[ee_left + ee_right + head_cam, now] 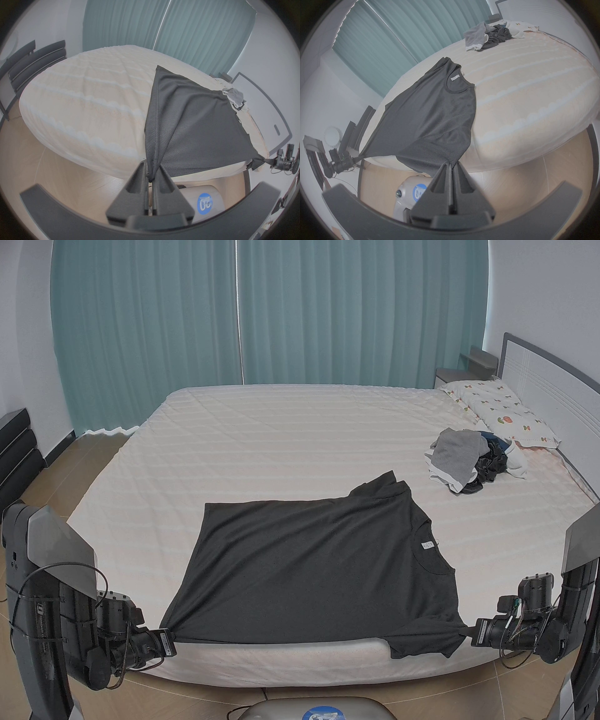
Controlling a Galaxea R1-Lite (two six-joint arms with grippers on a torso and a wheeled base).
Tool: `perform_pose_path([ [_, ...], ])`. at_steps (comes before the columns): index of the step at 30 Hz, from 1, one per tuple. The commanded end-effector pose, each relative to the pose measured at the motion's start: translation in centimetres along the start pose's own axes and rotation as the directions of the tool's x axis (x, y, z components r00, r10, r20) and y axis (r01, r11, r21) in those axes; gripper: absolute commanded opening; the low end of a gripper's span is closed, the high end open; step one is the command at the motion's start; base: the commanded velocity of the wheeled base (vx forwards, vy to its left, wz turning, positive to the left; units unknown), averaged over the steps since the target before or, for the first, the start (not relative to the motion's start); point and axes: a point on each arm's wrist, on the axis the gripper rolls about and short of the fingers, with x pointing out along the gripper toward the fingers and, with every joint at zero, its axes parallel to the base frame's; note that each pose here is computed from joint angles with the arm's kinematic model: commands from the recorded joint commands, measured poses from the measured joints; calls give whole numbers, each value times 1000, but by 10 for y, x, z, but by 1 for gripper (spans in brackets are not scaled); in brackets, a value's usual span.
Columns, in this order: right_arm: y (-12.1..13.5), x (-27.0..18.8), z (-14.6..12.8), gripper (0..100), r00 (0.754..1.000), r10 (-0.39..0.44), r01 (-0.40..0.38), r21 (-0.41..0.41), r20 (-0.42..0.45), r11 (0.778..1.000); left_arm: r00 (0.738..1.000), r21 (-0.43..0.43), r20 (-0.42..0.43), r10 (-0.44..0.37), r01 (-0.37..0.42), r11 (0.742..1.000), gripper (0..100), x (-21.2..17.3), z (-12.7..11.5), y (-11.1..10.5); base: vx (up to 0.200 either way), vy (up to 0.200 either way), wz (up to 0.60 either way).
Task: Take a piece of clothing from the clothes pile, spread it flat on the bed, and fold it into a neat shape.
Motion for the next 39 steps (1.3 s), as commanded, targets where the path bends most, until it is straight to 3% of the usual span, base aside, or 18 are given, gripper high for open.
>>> perform_pose_path([
  [1, -2, -12, -9, 0, 999, -20, 18, -59, -34, 998, 999, 38, -45, 22, -21, 999, 0, 2, -10, 2, 0, 0, 0],
  [7, -8, -16, -12, 0, 997, -61, 58, -60, -52, 997, 997, 58, -78, 17, -12, 998, 0, -6, -17, -2, 0, 0, 0],
  [12, -11, -17, -20, 0, 982, -154, 141, -120, -108, 983, 996, 102, -80, 29, -21, 995, 0, -9, -20, -3, 0, 0, 0],
  [18, -9, -22, -19, 0, 981, -159, 145, -129, -111, 981, 992, 117, -99, 72, -60, 991, 0, -10, -23, -2, 0, 0, 0],
  [33, -7, -34, -24, 0, 966, -186, 149, -199, -181, 969, 939, 248, -310, 146, -69, 966, 0, -33, -36, -2, 0, 0, 0],
  [39, -4, -39, -20, 0, 973, -177, 143, -211, -151, 967, 947, 244, -294, 133, -60, 968, 0, -42, -31, -5, 0, 0, 0],
])
